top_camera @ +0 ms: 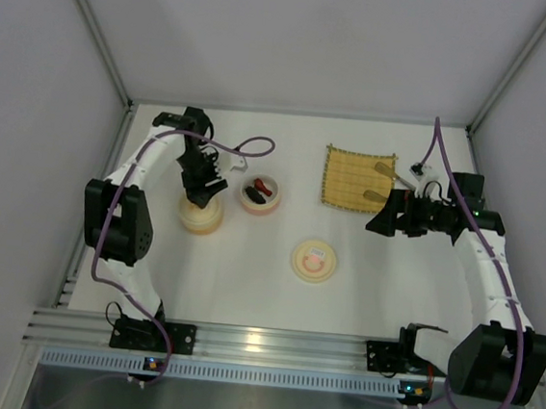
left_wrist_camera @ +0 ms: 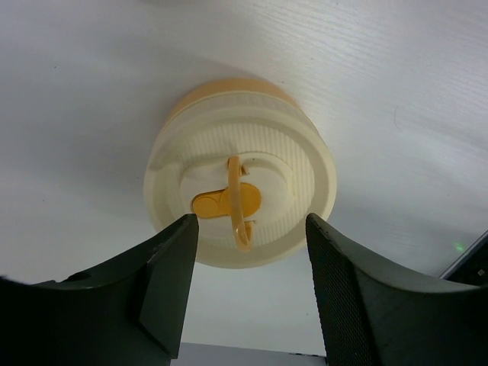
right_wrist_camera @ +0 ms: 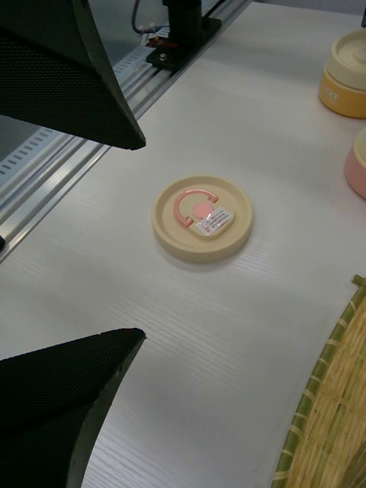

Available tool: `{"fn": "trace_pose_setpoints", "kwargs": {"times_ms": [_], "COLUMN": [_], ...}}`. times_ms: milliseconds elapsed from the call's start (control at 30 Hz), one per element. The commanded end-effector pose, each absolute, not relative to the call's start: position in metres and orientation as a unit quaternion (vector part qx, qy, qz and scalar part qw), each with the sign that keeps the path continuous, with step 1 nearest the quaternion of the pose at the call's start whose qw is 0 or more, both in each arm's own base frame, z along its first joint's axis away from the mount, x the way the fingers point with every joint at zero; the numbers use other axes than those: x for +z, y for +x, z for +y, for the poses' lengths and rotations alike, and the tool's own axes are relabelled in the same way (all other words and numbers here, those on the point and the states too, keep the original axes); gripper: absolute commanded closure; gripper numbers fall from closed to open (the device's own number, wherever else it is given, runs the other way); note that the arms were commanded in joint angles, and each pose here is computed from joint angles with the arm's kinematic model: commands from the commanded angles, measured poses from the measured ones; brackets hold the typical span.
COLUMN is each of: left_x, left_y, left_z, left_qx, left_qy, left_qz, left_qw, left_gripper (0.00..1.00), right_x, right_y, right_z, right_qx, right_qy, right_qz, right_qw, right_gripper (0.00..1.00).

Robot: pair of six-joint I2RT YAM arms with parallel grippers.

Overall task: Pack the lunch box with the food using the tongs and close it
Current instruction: Close the box lid on the packing box, then adjust the box lid on the packing box.

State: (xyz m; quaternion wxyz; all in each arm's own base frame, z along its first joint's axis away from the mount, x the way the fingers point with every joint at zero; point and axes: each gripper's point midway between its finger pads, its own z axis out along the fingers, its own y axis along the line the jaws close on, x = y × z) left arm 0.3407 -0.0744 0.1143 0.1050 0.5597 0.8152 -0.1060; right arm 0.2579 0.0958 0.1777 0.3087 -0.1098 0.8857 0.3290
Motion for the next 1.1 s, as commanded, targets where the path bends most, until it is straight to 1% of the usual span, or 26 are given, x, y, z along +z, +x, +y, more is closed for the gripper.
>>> {"fn": "trace_pose_setpoints", "kwargs": {"times_ms": [0,233,333,400,500,567,700,967,1067], "left_x": [0.144,0.156,0.154,0.154,0.155,0.153,0.148,0.147,0.142], "left_y": [0.334,0.335,0.334,0.332,0.328,0.323,0.317,0.343,0.344], "left_z": [-0.081,-0.080,-0.077,-0.076,-0.076,-0.075,-0.071,-0.059,-0.059], "left_qx": [-0.119,-0.111,-0.106,-0.108,-0.111,-0.104,-0.092,-0.038,-0.040], "left_qy": [0.558,0.546,0.520,0.485,0.426,0.390,0.377,0.365,0.364], "left_qz": [0.811,0.817,0.837,0.858,0.888,0.904,0.909,0.911,0.913], "left_qw": [0.132,0.148,0.137,0.132,0.132,0.140,0.151,0.187,0.180], "left_gripper": [0.36,0.39,0.41,0.46,0.48,0.47,0.46,0.46,0.48], "right_x": [0.193,0.192,0.193,0.193,0.193,0.192,0.192,0.191,0.190], "right_y": [0.263,0.262,0.261,0.261,0.260,0.259,0.261,0.262,0.261], "right_z": [0.095,0.094,0.094,0.094,0.094,0.094,0.094,0.094,0.093], "right_qx": [0.329,0.327,0.327,0.327,0.324,0.323,0.324,0.325,0.322], "right_qy": [-0.126,-0.127,-0.127,-0.127,-0.128,-0.128,-0.126,-0.125,-0.125], "right_qz": [0.871,0.872,0.872,0.872,0.873,0.873,0.872,0.873,0.873], "right_qw": [0.343,0.342,0.341,0.341,0.342,0.342,0.343,0.343,0.343], "right_gripper": [0.01,0.01,0.01,0.01,0.01,0.01,0.01,0.01,0.01]}}
